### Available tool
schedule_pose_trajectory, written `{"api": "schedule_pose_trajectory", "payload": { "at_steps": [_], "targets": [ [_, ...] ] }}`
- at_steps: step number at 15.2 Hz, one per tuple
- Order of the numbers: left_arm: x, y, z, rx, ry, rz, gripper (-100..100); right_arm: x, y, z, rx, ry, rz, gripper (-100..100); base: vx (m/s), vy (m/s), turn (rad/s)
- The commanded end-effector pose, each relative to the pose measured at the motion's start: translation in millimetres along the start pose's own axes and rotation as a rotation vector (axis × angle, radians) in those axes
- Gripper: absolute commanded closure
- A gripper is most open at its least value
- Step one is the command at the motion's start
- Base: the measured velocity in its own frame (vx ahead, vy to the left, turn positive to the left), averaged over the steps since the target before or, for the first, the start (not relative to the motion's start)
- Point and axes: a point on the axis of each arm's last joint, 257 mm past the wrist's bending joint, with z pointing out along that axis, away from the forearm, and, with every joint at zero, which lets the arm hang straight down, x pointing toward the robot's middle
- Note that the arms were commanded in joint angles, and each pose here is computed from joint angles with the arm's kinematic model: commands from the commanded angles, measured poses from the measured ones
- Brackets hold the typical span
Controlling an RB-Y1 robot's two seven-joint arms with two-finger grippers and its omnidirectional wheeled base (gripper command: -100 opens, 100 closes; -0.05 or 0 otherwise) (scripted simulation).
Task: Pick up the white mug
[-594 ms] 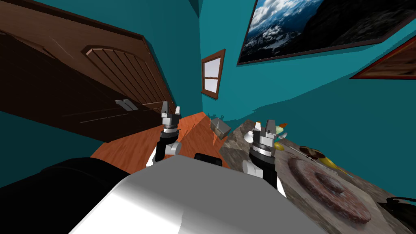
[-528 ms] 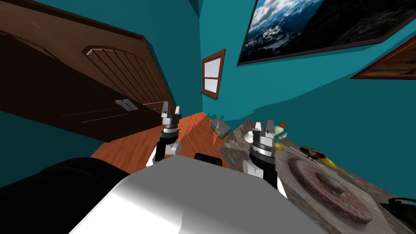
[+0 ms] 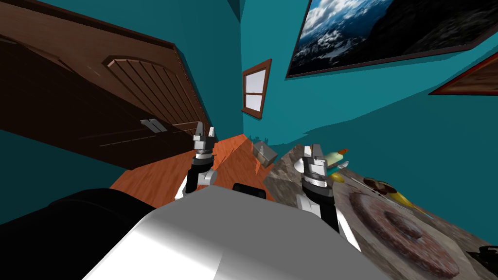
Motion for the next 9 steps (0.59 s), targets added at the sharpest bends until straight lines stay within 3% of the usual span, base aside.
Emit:
{"api": "schedule_pose_trajectory", "payload": {
  "at_steps": [1,9],
  "targets": [
    [0.0,0,0.0,0.0,0.0,0.0,0,3,-2,-1.6,-0.011,0.049,-0.042,-100,0.026,0.014,0.026],
    [0.0,0,0.0,0.0,0.0,0.0,0,14,-11,-9.1,-0.042,0.205,-0.17,-100,0.022,0.011,0.027]
  ]
}}
